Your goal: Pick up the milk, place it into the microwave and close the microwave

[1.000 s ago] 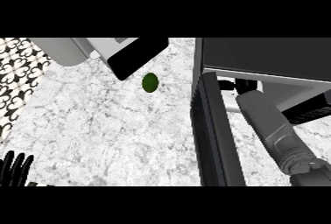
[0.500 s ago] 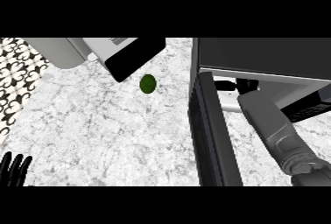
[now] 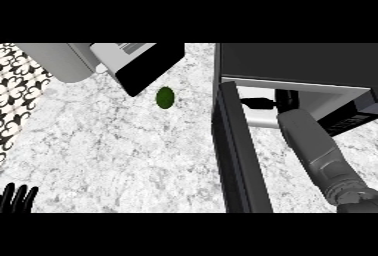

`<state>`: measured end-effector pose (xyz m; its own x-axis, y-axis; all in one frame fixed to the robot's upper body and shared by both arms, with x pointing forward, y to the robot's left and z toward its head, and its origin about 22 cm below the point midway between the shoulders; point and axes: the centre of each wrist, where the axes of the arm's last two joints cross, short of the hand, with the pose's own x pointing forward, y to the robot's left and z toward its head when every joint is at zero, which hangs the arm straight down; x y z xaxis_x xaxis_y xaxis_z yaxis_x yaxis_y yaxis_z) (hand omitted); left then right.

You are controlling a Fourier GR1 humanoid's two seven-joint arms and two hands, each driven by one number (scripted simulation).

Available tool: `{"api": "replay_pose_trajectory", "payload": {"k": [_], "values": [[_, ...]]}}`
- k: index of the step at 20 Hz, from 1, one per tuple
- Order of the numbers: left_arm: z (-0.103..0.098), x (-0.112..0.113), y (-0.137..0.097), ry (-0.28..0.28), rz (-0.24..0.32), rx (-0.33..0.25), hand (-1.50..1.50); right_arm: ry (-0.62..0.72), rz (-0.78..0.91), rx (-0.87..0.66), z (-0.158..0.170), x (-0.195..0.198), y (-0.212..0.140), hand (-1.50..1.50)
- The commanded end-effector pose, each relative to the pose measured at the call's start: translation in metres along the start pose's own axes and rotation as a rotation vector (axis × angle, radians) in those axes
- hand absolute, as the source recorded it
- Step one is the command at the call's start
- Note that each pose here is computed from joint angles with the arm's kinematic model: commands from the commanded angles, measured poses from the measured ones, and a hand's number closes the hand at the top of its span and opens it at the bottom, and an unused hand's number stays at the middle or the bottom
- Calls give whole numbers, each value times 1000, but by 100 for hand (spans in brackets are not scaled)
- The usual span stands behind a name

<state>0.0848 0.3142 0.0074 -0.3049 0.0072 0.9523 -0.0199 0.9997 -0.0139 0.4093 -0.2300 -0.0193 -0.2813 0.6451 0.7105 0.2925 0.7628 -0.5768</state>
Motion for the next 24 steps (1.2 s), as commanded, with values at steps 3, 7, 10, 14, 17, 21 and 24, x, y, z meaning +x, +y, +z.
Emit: {"api": "replay_pose_trajectory", "payload": {"k": [3,7,10,14,17,21,24], "values": [[6,4,-6,-13,-16,12,-150,-30,-159,48,20,-24,-13,-150],[13,7,-10,7,1,-4,-150,-20,-259,107,22,-16,0,-150],[15,14,-18,24,-5,-13,-150,10,-328,65,52,-30,8,-150],[14,-3,-42,39,14,-102,-150,8,-426,128,79,-36,21,-150],[12,6,-45,51,92,-155,-150,5,-524,172,74,-39,13,-150],[9,1,-51,44,122,-211,-150,35,-650,242,109,-55,13,-150],[11,8,-60,68,126,-238,-150,19,-704,265,120,-57,13,-150]]}}
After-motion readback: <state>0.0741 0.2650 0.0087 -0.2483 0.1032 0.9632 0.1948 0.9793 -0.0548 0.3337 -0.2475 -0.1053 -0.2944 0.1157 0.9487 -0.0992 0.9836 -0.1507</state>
